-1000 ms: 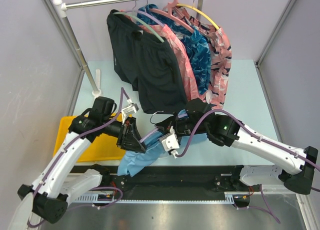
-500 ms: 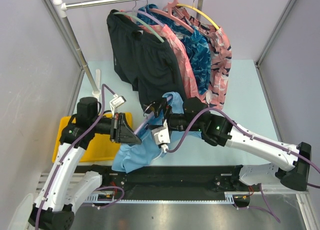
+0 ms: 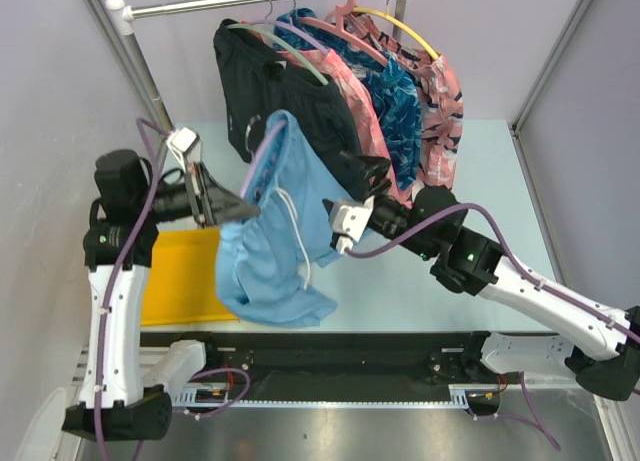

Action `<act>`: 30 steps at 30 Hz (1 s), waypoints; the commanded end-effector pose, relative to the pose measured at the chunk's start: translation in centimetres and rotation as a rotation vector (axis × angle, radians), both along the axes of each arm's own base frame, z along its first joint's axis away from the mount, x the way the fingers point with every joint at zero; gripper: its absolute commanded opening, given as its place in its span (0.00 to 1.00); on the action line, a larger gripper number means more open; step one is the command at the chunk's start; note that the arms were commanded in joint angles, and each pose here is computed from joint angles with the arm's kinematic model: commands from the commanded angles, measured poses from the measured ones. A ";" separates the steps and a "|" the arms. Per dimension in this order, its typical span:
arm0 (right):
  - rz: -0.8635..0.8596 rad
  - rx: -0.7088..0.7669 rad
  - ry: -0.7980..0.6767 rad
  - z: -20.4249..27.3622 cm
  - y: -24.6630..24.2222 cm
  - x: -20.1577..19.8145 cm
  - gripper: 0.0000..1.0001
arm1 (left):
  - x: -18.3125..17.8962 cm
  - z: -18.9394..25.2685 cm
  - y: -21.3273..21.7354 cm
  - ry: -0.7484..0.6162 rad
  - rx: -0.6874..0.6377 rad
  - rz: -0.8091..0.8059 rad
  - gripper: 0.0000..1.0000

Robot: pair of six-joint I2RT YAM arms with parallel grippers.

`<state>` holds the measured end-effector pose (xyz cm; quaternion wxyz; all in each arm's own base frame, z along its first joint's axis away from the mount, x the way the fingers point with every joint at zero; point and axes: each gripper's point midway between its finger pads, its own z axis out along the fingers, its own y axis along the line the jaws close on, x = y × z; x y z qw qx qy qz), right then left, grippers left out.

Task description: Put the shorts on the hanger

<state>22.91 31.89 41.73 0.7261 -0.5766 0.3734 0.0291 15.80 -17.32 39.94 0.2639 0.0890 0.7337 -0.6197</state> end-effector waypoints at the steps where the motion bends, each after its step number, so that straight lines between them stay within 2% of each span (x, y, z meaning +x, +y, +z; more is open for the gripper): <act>1: -0.156 0.175 0.026 3.6 -3.6 2.0 1.00 | 4.7 5.2 1.3 -0.035 -0.023 0.226 0.00; 2: -0.184 0.183 0.031 3.6 -4.1 2.5 1.00 | 6.3 5.4 1.6 0.018 -0.035 0.263 0.00; 4: -0.209 0.205 0.047 3.7 -4.9 2.9 1.00 | 8.2 7.4 2.1 0.000 -0.048 0.354 0.01; 5: -0.231 0.216 0.049 3.9 -5.4 3.2 1.00 | 9.5 7.8 2.5 0.042 -0.072 0.405 0.00; 11: -0.294 0.252 0.075 4.2 -7.5 4.0 1.00 | 15.4 12.5 5.0 -0.021 -0.236 0.662 0.01; 14: -0.313 0.255 0.075 4.2 -8.3 4.3 0.99 | 17.4 14.9 5.8 -0.147 -0.308 0.757 0.00; 20: -0.329 0.257 0.081 4.2 -9.1 4.4 1.00 | 19.9 18.8 5.0 -0.288 -0.435 0.825 0.00; 25: -0.340 0.257 0.076 4.3 -9.6 4.7 1.00 | 23.6 18.7 4.4 -0.249 -0.450 0.852 0.00; 30: -0.348 0.262 0.078 4.4 -10.1 4.8 1.00 | 25.5 19.4 3.6 -0.260 -0.472 0.852 0.02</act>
